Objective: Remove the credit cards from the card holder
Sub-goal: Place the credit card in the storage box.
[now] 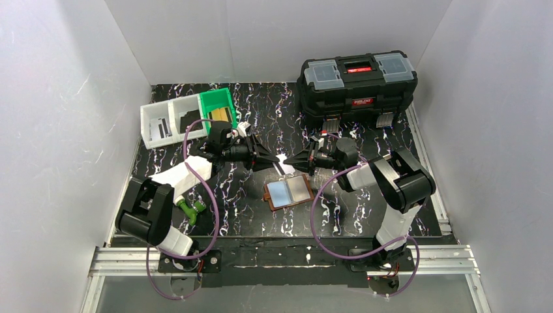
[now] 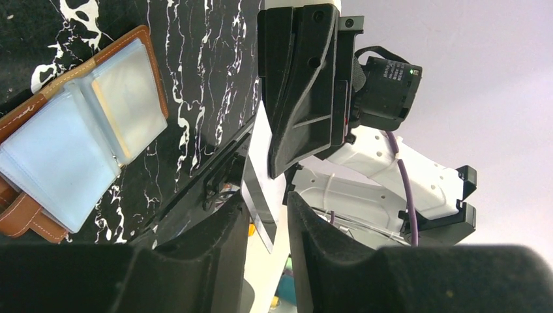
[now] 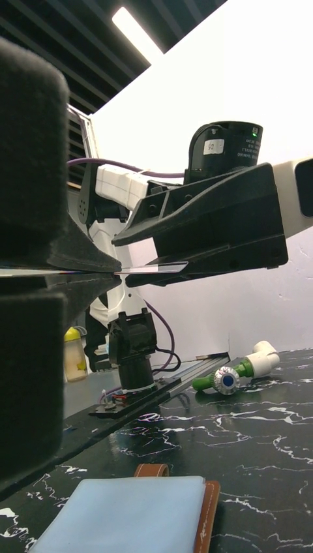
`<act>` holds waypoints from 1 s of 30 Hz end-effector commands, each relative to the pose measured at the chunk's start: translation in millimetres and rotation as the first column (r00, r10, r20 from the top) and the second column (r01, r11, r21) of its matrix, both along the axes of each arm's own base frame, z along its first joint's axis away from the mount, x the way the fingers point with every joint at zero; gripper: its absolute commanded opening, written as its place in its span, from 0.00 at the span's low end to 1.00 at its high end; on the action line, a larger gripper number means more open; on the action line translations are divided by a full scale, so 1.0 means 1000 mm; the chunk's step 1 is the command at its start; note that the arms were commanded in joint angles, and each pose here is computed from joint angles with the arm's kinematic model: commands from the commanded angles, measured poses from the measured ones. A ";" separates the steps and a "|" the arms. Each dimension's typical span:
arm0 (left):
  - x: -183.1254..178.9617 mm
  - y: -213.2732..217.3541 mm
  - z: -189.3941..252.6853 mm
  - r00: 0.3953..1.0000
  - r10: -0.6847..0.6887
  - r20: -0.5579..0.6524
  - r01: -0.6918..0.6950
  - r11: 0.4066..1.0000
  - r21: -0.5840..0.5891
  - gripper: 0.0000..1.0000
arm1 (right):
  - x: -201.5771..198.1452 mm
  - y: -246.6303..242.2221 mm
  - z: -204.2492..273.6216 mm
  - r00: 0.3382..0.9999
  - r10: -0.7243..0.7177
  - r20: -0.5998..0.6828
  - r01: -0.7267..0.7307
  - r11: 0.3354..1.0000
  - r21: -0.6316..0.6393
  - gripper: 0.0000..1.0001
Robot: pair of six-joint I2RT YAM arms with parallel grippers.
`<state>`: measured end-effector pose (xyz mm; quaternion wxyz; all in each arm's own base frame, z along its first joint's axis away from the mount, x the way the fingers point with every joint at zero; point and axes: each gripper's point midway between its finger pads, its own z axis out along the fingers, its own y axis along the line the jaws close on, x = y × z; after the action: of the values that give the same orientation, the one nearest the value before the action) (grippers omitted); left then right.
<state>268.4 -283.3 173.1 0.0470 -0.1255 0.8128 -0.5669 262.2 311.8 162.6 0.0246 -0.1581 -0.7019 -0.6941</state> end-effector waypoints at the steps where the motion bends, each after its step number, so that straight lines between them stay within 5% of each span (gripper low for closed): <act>1: -0.005 -0.004 0.009 1.000 -0.030 0.004 0.031 0.998 -0.050 0.23 | -0.004 0.007 0.019 0.996 0.033 0.082 -0.036 0.999 0.032 0.01; 10: -0.003 -0.005 0.003 1.000 -0.023 -0.015 0.022 0.999 -0.049 0.00 | -0.006 0.007 0.021 0.992 0.050 0.115 -0.051 0.999 0.000 0.01; 12: -0.002 -0.004 0.003 1.000 -0.021 -0.011 0.021 0.999 -0.035 0.00 | -0.008 0.006 0.020 0.990 0.061 0.127 -0.059 0.998 -0.018 0.19; 16: -0.003 0.000 0.004 0.999 -0.033 0.025 0.032 0.999 0.026 0.00 | -0.013 0.004 0.011 0.987 0.085 0.137 -0.073 0.993 -0.089 0.69; 19: -0.003 0.007 0.004 0.998 -0.037 0.060 0.031 0.995 0.097 0.00 | -0.016 0.000 0.001 0.984 0.098 0.147 -0.071 0.981 -0.181 0.95; 30: 0.023 0.077 0.018 0.988 0.069 0.137 -0.112 0.936 0.334 0.00 | -0.010 -0.036 -0.013 0.971 0.087 0.223 0.013 0.911 -0.411 0.98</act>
<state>284.3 -243.8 172.3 0.0915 -0.1220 0.8633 -0.4811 252.3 290.7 155.2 -0.0562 -0.0814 -0.8082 -0.5805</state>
